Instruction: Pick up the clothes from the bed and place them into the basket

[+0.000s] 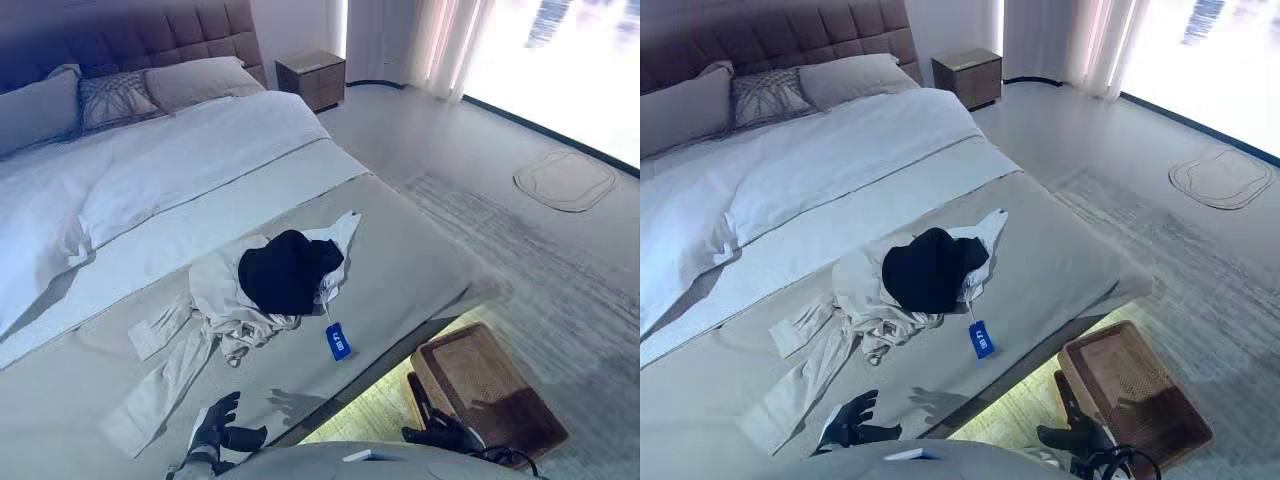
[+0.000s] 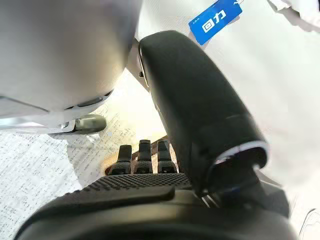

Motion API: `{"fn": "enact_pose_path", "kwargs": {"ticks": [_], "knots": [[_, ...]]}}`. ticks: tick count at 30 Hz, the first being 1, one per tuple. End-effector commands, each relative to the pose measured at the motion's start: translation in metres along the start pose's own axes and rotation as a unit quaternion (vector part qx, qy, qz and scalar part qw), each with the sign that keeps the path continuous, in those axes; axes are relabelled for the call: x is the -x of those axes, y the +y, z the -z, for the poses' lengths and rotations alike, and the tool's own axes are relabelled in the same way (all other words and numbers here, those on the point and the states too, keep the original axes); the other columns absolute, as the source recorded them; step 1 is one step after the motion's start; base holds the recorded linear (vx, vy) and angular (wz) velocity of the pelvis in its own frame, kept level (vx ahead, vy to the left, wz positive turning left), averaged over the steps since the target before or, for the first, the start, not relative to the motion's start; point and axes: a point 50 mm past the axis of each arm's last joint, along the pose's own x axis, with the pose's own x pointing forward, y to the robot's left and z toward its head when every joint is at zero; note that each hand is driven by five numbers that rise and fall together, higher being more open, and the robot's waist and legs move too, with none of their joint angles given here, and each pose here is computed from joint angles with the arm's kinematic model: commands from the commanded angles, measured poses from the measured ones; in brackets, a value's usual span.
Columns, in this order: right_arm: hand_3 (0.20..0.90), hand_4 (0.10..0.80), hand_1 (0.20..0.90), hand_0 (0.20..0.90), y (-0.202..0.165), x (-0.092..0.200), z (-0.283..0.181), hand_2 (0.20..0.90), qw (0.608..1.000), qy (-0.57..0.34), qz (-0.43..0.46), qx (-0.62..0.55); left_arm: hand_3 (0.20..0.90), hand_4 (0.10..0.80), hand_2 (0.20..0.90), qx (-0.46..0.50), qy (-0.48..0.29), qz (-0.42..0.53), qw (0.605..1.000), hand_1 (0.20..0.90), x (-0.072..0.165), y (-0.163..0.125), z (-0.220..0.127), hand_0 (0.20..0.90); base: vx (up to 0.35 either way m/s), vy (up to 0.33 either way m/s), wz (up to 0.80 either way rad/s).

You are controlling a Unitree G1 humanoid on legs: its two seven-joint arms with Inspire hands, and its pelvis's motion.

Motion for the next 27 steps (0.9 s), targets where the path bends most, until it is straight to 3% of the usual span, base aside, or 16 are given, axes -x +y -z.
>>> {"fn": "enact_pose_path", "kwargs": {"ticks": [1,4,13,23,27], "knots": [[0.900,0.800,0.900,0.900,0.009,-0.008,-0.034,0.900,0.999,-0.052,-0.007,-0.008,0.900,0.800,0.900,-0.008,-0.067,0.005,0.998,0.900,-0.013,-0.001,-0.036,0.900,0.000,0.000,0.00],[0.900,0.800,0.900,0.900,0.014,-0.008,-0.029,0.900,0.995,-0.037,-0.061,-0.070,0.900,0.800,0.900,0.000,-0.061,0.009,0.998,0.900,-0.013,-0.001,-0.034,0.900,0.000,0.000,0.00],[0.900,0.800,0.900,0.900,0.018,-0.006,-0.029,0.900,0.989,-0.050,-0.099,-0.099,0.900,0.800,0.900,-0.005,-0.055,0.028,0.998,0.900,-0.012,-0.001,-0.032,0.900,0.000,0.000,0.00],[0.900,0.800,0.900,0.900,0.009,-0.007,-0.019,0.900,0.994,-0.008,-0.023,-0.105,0.900,0.800,0.900,0.029,-0.054,0.019,0.998,0.900,-0.013,-0.001,-0.033,0.900,0.000,0.000,0.00],[0.900,0.800,0.900,0.900,0.008,-0.009,-0.035,0.900,0.999,-0.048,-0.004,-0.020,0.900,0.800,0.900,0.036,-0.063,0.014,0.997,0.900,-0.013,0.002,-0.037,0.900,0.008,0.003,0.00]]}}
